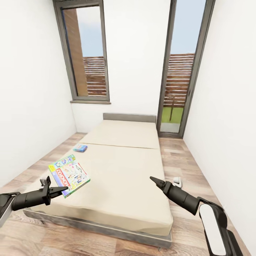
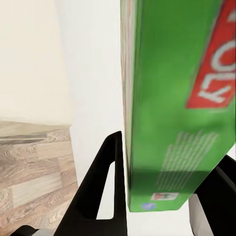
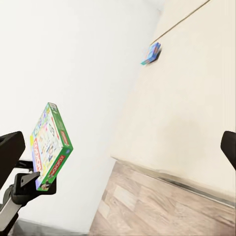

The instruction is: Put all the toys in the child's room - the three board games (two on the bed and one on the table), the two jigsaw puzzles on the table, and the tennis ball on the table - inside the toy box on the table in the child's room.

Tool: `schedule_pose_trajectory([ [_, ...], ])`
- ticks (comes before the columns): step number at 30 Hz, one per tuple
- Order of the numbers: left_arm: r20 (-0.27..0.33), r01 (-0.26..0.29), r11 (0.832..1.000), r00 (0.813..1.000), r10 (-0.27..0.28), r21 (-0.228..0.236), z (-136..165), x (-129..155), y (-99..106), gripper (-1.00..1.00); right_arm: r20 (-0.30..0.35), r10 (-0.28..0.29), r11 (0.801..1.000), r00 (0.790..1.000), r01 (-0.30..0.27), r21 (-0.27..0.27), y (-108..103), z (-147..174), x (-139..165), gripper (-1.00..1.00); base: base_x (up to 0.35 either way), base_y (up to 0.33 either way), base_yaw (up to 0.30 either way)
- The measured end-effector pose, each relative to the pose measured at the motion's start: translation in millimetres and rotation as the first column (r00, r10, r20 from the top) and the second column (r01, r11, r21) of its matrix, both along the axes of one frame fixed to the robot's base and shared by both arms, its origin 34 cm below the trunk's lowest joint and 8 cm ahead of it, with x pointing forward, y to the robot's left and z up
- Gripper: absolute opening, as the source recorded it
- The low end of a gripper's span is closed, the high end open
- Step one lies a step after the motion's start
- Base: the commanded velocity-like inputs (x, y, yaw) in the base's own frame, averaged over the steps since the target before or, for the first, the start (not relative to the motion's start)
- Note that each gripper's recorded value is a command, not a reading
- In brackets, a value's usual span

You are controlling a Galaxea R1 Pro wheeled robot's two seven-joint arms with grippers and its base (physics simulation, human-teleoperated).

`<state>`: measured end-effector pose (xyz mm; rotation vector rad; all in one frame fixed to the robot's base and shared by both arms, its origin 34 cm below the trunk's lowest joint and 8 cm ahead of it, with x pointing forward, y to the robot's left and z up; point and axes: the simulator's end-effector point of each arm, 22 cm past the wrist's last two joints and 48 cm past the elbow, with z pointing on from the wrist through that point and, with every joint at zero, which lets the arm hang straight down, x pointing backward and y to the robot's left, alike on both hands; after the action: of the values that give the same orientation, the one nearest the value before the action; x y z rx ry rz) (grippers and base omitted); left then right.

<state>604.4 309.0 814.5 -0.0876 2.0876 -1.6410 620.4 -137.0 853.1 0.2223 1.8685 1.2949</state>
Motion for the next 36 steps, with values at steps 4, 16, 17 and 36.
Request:
schedule_pose_trajectory([
  [4,0.0,0.0,1.0,1.0,0.0,0.0,7.7,1.0,-0.1,-1.0,0.005,0.003,1.0,1.0,-0.003,-0.011,4.5,7.2,1.5,1.0,0.0,0.0,0.074],
  [16,0.001,0.0,1.0,1.0,0.0,0.002,30.1,3.4,0.2,-1.0,0.071,-0.022,0.999,0.997,0.024,-0.03,8.0,37.8,11.4,1.0,0.0,0.0,0.009],
  [17,0.002,0.0,1.0,1.0,0.0,0.002,32.0,3.7,0.2,-1.0,0.072,-0.022,0.999,0.997,0.024,-0.029,8.7,40.1,11.6,1.0,0.0,0.0,0.137],
  [36,0.003,0.001,1.0,1.0,-0.001,0.003,38.8,4.0,-0.3,-1.0,0.066,-0.026,0.999,0.997,0.028,-0.034,9.6,46.1,12.8,1.0,0.0,0.0,0.274],
])
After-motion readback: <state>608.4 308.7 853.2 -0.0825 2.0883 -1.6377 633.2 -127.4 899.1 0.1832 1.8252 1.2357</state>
